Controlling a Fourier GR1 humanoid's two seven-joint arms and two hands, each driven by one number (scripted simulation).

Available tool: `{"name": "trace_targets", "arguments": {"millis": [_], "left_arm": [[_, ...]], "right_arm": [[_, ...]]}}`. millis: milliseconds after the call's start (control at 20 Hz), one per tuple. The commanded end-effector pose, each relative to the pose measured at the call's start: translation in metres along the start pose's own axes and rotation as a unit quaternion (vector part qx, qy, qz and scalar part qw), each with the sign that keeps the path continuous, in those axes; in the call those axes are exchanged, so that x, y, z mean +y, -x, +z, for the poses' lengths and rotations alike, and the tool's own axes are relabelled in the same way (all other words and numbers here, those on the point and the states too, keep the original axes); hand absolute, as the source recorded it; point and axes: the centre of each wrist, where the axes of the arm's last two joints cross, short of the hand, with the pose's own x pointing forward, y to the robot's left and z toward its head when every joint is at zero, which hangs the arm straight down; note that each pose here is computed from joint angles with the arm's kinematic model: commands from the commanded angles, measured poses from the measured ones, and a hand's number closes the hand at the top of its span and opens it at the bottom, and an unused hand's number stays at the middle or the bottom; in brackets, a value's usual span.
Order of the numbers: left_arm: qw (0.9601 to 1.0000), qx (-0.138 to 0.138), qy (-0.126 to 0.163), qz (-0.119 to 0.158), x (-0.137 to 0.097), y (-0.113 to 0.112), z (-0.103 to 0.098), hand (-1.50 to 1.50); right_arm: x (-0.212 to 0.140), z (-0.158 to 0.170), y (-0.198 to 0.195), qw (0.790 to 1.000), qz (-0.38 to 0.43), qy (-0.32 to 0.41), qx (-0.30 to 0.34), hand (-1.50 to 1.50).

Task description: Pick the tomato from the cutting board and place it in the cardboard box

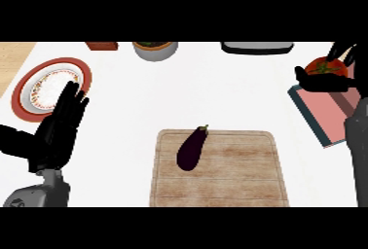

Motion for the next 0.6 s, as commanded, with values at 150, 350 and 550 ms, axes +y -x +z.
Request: {"name": "trace_targets", "arguments": {"millis": [150,350,550], "left_arm": [[0.9999,0.002,0.009,0.008,0.0,0.001,-0.013,0.0],[1.0,-0.008,0.001,0.004,-0.009,-0.003,-0.001,0.0],[0.9999,-0.005,0.014,0.001,-0.021,0.006,0.0,0.0]], "right_arm": [[0.028,-0.042,0.039,0.998,0.056,-0.034,0.011,1.5],[0.057,-0.022,0.078,0.969,0.182,-0.162,0.038,1.5],[0.071,-0.034,0.102,0.959,0.142,-0.231,0.08,-1.5]]}}
